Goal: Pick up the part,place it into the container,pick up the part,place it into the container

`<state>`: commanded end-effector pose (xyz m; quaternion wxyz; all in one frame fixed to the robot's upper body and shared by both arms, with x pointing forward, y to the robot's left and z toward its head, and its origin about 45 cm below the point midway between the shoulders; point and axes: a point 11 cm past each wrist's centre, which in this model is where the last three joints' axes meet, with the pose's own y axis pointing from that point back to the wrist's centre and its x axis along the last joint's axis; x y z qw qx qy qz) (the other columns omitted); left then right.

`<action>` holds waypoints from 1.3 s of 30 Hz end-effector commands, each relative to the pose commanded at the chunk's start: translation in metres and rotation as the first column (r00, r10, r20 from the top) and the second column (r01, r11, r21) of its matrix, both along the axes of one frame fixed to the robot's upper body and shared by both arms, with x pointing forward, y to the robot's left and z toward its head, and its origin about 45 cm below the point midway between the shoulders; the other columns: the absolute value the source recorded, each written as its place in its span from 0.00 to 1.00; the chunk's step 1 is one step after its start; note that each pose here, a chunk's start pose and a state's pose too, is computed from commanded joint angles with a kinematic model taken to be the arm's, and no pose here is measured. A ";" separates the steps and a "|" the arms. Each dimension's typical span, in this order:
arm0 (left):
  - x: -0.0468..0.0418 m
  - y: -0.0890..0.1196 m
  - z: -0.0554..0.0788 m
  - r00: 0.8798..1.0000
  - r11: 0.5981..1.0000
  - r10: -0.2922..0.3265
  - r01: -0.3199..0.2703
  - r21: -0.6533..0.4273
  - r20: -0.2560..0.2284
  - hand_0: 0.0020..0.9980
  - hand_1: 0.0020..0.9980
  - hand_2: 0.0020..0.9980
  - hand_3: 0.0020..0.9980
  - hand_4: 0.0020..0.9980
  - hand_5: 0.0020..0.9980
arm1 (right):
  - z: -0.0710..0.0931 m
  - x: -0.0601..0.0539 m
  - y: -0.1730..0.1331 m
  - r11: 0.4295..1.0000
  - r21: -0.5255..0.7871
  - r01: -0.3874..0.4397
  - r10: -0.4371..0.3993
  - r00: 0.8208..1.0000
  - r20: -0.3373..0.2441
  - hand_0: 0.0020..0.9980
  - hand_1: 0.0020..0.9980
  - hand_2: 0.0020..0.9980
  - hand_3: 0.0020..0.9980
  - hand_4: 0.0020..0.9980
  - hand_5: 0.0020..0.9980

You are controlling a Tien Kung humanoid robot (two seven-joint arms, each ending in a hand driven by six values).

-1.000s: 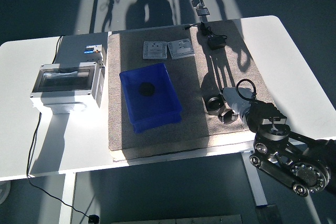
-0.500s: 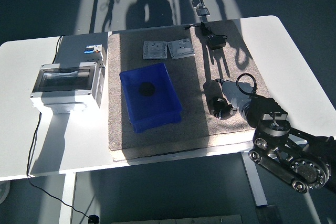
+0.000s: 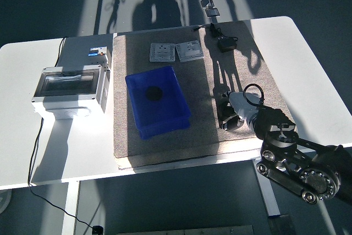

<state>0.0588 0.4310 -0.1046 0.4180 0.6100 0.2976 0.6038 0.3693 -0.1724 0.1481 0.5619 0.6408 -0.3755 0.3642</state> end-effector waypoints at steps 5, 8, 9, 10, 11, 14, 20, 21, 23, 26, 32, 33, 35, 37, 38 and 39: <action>0.0000 0.000 0.000 1.000 1.000 0.002 -0.002 0.001 0.002 0.66 0.60 0.55 0.64 0.61 0.99 | 0.003 0.002 0.000 1.000 -0.011 -0.002 0.002 0.999 0.037 0.50 0.17 0.36 0.50 0.50 0.08; -0.0001 0.000 0.000 1.000 1.000 0.002 -0.002 0.000 0.004 0.66 0.60 0.55 0.64 0.61 0.99 | 0.007 0.003 0.000 1.000 -0.021 -0.006 0.007 0.998 0.060 0.50 0.17 0.36 0.50 0.50 0.08; -0.0002 0.000 0.000 1.000 1.000 0.002 -0.002 0.000 0.004 0.66 0.60 0.55 0.64 0.61 0.99 | 0.008 0.004 0.000 1.000 -0.024 -0.006 0.008 0.998 0.070 0.50 0.17 0.36 0.50 0.50 0.08; -0.0003 -0.001 0.000 1.000 1.000 0.002 -0.002 0.000 0.004 0.66 0.60 0.55 0.64 0.61 1.00 | 0.011 0.005 0.000 1.000 -0.026 -0.006 0.008 0.997 0.082 0.50 0.18 0.34 0.48 0.34 0.07; -0.0003 -0.001 0.000 1.000 1.000 0.003 -0.003 0.000 0.005 0.66 0.60 0.55 0.64 0.61 1.00 | 0.013 0.006 0.000 1.000 -0.028 -0.006 0.008 0.995 0.096 0.50 0.18 0.34 0.48 0.34 0.07; -0.0002 -0.001 0.000 1.000 1.000 0.004 -0.004 0.000 0.005 0.66 0.60 0.55 0.64 0.61 1.00 | 0.024 0.010 -0.001 1.000 -0.025 -0.002 0.005 0.989 0.149 0.50 0.18 0.34 0.48 0.34 0.07; 0.0001 0.001 0.000 1.000 1.000 0.005 -0.005 0.004 0.007 0.66 0.60 0.55 0.64 0.59 1.00 | 0.047 0.019 0.021 0.993 0.082 -0.079 0.054 0.962 0.267 0.50 0.18 0.34 0.47 0.29 0.06; 0.0009 0.002 0.001 1.000 1.000 0.003 -0.003 0.006 0.007 0.66 0.60 0.55 0.64 0.59 1.00 | 0.050 0.021 0.030 0.988 0.106 -0.109 0.075 0.957 0.280 0.50 0.18 0.34 0.47 0.29 0.06; 0.0038 0.003 0.002 1.000 1.000 -0.008 0.008 0.008 0.007 0.66 0.60 0.55 0.63 0.59 1.00 | 0.055 0.022 0.052 0.972 0.154 -0.178 0.125 0.944 0.306 0.47 0.16 0.33 0.47 0.28 0.06; 0.0087 0.003 0.002 1.000 1.000 -0.025 0.025 0.009 0.010 0.66 0.60 0.55 0.63 0.59 1.00 | 0.064 0.018 0.089 0.929 0.219 -0.298 0.210 0.913 0.349 0.47 0.16 0.33 0.47 0.28 0.06; 0.0085 0.004 0.003 1.000 1.000 -0.015 0.015 0.014 0.024 0.66 0.60 0.56 0.63 0.59 1.00 | 0.079 0.000 0.128 0.823 0.294 -0.486 0.333 0.832 0.443 0.46 0.16 0.32 0.47 0.28 0.06; 0.0079 0.004 0.003 1.000 1.000 -0.010 0.009 0.015 0.027 0.66 0.60 0.56 0.63 0.59 1.00 | 0.081 -0.002 0.130 0.811 0.295 -0.505 0.344 0.820 0.457 0.46 0.16 0.32 0.47 0.28 0.06; 0.0080 0.004 0.003 0.999 1.000 -0.003 0.002 0.015 0.034 0.66 0.60 0.55 0.63 0.57 1.00 | 0.080 -0.005 0.135 0.793 0.280 -0.541 0.382 0.800 0.464 0.52 0.19 0.36 0.58 0.28 0.07; 0.0090 0.003 0.003 0.999 1.000 -0.001 0.001 0.015 0.038 0.66 0.60 0.55 0.63 0.57 1.00 | 0.074 -0.005 0.136 0.801 0.252 -0.543 0.406 0.802 0.437 0.52 0.19 0.36 0.58 0.28 0.07; 0.0094 0.003 0.003 0.999 1.000 -0.001 0.000 0.015 0.039 0.66 0.60 0.55 0.63 0.57 1.00 | 0.070 -0.005 0.136 0.809 0.235 -0.539 0.415 0.806 0.422 0.52 0.19 0.36 0.58 0.28 0.07; 0.0096 0.003 0.003 0.999 1.000 0.001 -0.001 0.015 0.040 0.66 0.60 0.55 0.63 0.57 1.00 | 0.067 -0.004 0.135 0.818 0.217 -0.532 0.421 0.812 0.403 0.52 0.19 0.36 0.58 0.28 0.07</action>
